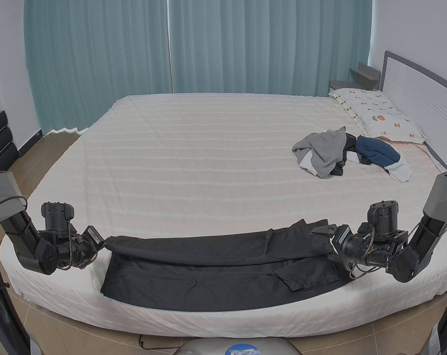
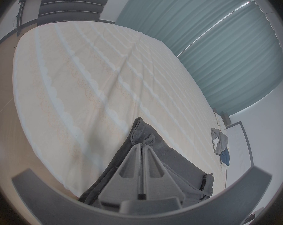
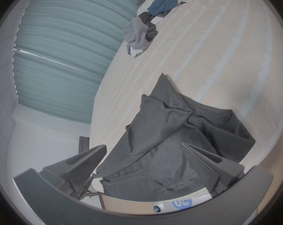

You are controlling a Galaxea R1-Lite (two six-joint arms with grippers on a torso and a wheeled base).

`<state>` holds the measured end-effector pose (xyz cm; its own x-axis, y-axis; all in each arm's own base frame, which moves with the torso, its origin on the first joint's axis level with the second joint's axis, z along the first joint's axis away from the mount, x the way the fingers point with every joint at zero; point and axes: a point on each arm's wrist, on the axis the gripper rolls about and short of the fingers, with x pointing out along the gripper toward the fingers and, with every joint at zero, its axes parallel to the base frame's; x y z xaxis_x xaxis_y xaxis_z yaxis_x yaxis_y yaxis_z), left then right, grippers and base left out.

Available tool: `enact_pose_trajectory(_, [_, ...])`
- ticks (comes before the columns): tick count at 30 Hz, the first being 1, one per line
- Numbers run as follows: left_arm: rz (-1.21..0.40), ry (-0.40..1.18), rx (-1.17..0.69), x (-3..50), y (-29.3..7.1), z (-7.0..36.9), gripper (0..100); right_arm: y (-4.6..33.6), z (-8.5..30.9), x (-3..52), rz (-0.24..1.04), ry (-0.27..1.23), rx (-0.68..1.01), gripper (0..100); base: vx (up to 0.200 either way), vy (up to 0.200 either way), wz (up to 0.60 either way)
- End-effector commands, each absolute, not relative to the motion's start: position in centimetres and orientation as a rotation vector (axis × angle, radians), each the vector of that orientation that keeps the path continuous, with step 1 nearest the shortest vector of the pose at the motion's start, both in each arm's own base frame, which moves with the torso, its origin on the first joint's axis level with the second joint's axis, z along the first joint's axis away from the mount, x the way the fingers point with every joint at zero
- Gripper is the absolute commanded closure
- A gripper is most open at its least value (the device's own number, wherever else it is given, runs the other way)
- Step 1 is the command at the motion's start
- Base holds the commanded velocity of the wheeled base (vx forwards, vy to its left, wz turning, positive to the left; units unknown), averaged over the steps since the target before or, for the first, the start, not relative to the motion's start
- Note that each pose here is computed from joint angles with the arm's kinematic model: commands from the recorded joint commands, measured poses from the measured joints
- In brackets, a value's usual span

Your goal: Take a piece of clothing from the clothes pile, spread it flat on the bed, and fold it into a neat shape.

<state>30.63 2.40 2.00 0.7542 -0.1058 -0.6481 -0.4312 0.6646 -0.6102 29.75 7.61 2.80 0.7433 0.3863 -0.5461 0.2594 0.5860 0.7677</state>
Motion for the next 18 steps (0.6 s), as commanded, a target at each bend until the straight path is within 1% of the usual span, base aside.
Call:
enact_pose_trajectory(1, [0.201,0.713,-0.839,30.6,2.3,2.0,100,7.7,2.4,30.1,0.059,0.781,0.961,0,0.000,0.000,0.00])
enact_pose_trajectory(6, [0.202,0.714,-0.841,30.6,2.3,1.9,100,7.9,2.2,30.3,0.032,0.824,0.961,0,0.000,0.000,0.00])
enact_pose_trajectory(8, [0.201,0.716,-0.840,30.6,2.3,1.9,100,8.1,1.6,30.6,0.013,0.842,0.955,0,0.000,0.000,0.00])
enact_pose_trajectory(11, [0.203,0.719,-0.840,30.7,2.3,1.7,100,8.2,1.0,31.1,-0.017,0.836,0.955,0,0.000,0.000,0.00])
enact_pose_trajectory(12, [0.203,0.719,-0.840,30.8,2.3,1.7,100,8.5,0.5,31.7,-0.045,0.824,0.960,0,0.000,0.000,0.00])
enact_pose_trajectory(18, [0.204,0.720,-0.838,30.8,2.3,1.6,100,8.5,0.1,32.6,-0.065,0.812,0.979,0,0.000,0.000,0.00])
